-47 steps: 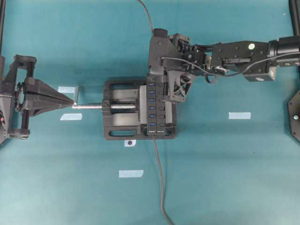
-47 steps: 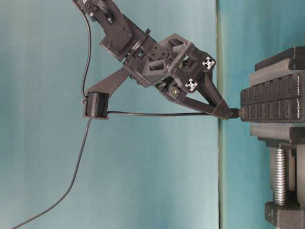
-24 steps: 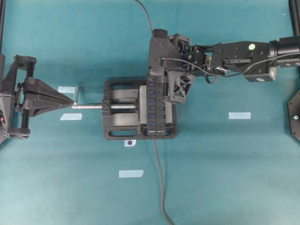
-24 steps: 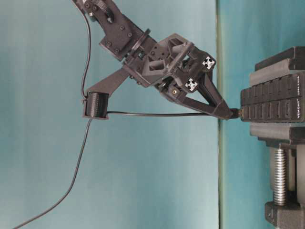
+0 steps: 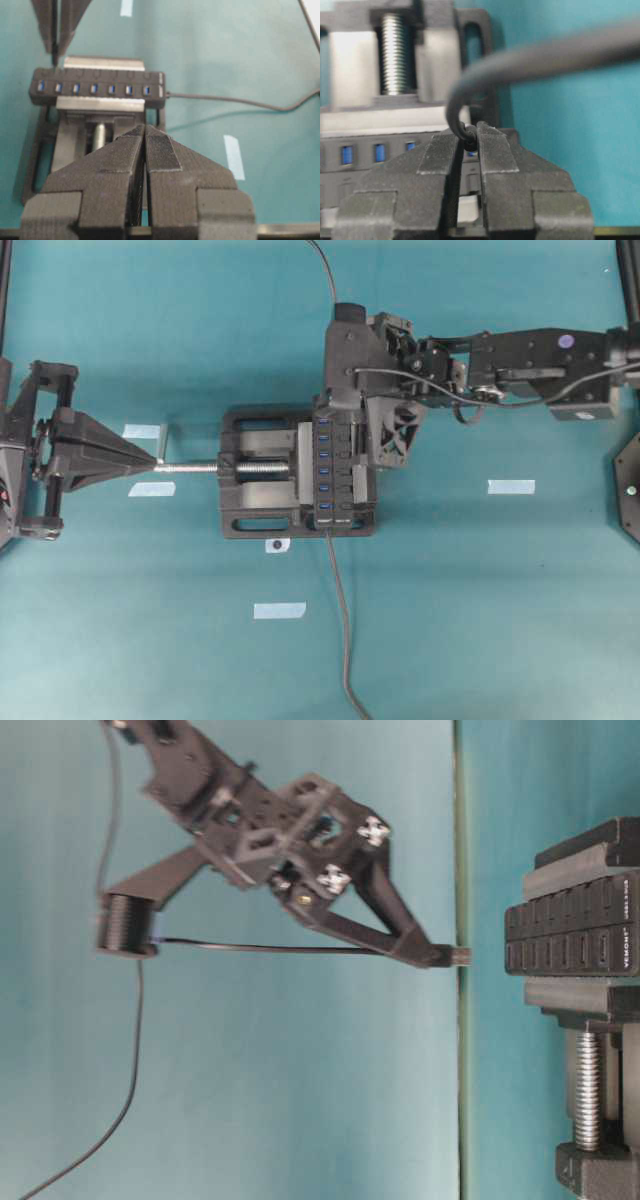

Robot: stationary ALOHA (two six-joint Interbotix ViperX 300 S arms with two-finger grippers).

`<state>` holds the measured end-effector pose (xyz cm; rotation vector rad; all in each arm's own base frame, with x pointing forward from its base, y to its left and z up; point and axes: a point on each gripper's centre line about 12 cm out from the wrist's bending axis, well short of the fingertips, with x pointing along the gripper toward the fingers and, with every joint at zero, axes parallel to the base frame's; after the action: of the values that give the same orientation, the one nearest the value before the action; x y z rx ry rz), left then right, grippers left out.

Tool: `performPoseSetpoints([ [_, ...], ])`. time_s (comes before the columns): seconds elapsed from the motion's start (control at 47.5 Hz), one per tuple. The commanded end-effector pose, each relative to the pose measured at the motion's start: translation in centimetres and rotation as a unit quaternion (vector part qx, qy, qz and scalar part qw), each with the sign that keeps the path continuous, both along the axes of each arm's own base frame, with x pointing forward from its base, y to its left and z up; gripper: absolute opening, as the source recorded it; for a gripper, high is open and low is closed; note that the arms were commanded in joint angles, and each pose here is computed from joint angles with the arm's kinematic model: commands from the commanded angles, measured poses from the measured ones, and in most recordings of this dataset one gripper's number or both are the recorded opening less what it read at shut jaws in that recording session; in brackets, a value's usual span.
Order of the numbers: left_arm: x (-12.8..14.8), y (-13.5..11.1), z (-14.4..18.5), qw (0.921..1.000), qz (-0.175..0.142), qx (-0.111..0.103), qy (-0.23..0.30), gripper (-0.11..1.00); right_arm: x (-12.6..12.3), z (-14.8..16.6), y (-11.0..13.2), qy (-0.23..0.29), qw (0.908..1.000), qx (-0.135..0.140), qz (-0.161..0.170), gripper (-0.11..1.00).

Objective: Insert the USB into the front port of the fixed hub.
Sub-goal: 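Lower the right gripper and close it on the black USB plug, then pull the USB plug out of the hub's end port with the right gripper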

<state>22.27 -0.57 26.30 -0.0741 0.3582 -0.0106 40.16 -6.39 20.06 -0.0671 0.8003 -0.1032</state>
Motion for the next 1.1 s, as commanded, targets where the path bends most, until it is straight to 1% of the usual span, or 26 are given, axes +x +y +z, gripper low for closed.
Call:
performPoseSetpoints([
  [0.0, 0.2, -0.1, 0.5, 1.0, -0.002, 0.001, -0.008, 0.0, 0.3, 3.1, 0.4, -0.035, 0.9994, -0.002, 0.003, 0.09],
  [0.148, 0.2, -0.1, 0.4, 1.0, -0.003, 0.001, -0.007, 0.0, 0.3, 4.5, 0.8, -0.051, 0.9987, 0.002, 0.004, 0.09],
  [0.232, 0.2, -0.1, 0.4, 1.0, -0.003, 0.001, -0.007, 0.0, 0.2, 4.8, 1.0, -0.054, 0.9985, 0.003, 0.005, 0.09],
  [0.421, 0.2, -0.1, 0.5, 1.0, -0.003, 0.002, -0.008, 0.0, 0.1, 4.6, 1.2, -0.044, 0.999, 0.008, 0.005, 0.09],
  [0.632, 0.2, -0.1, 0.5, 1.0, -0.003, 0.002, -0.008, 0.0, 0.2, 4.7, 1.5, -0.044, 0.9989, 0.012, 0.008, 0.09],
  [0.864, 0.1, -0.1, 0.5, 1.0, -0.003, 0.002, -0.009, 0.0, 0.2, 4.6, 2.7, -0.039, 0.9987, 0.031, 0.011, 0.09],
  [1.075, 0.1, -0.1, 0.4, 1.0, -0.003, 0.001, -0.008, 0.0, 0.2, 4.5, 3.7, -0.04, 0.9976, 0.057, -0.002, 0.09],
])
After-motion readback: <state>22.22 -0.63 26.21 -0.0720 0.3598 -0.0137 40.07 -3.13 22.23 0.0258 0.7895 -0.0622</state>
